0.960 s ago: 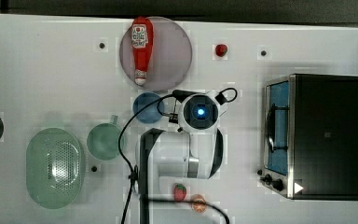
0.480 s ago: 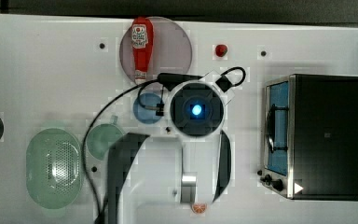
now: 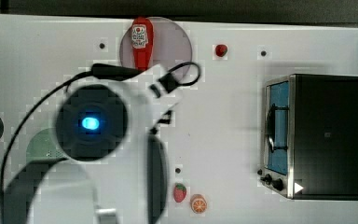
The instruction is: Pick Banana and place it in mug.
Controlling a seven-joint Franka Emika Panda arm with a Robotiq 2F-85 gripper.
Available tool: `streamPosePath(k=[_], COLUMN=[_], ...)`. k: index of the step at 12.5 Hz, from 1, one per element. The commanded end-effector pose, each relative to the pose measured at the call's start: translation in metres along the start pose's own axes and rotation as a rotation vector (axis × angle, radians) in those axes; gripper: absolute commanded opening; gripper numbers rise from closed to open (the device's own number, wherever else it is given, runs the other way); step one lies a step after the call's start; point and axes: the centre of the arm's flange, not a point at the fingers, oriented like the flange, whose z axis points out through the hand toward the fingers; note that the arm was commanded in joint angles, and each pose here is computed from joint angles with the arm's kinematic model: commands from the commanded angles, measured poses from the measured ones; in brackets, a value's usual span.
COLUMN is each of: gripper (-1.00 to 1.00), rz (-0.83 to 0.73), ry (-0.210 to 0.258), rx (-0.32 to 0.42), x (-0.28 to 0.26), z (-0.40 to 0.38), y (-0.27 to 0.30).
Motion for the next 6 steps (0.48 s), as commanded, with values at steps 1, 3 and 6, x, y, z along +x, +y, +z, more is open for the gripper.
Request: streamPosePath(k=[1,3,6], gripper=[-0.30,-0.30,-0.30], rz=[0.142,0.191,0.240], ry=[-0.065,-0.100,-0.130], rx=[-0.037,-0.059,-0.053], x=[-0.039,-0.055,-0.065], z=[0.027,0.049,0.101], y=[-0.075,-0.103,-0.123])
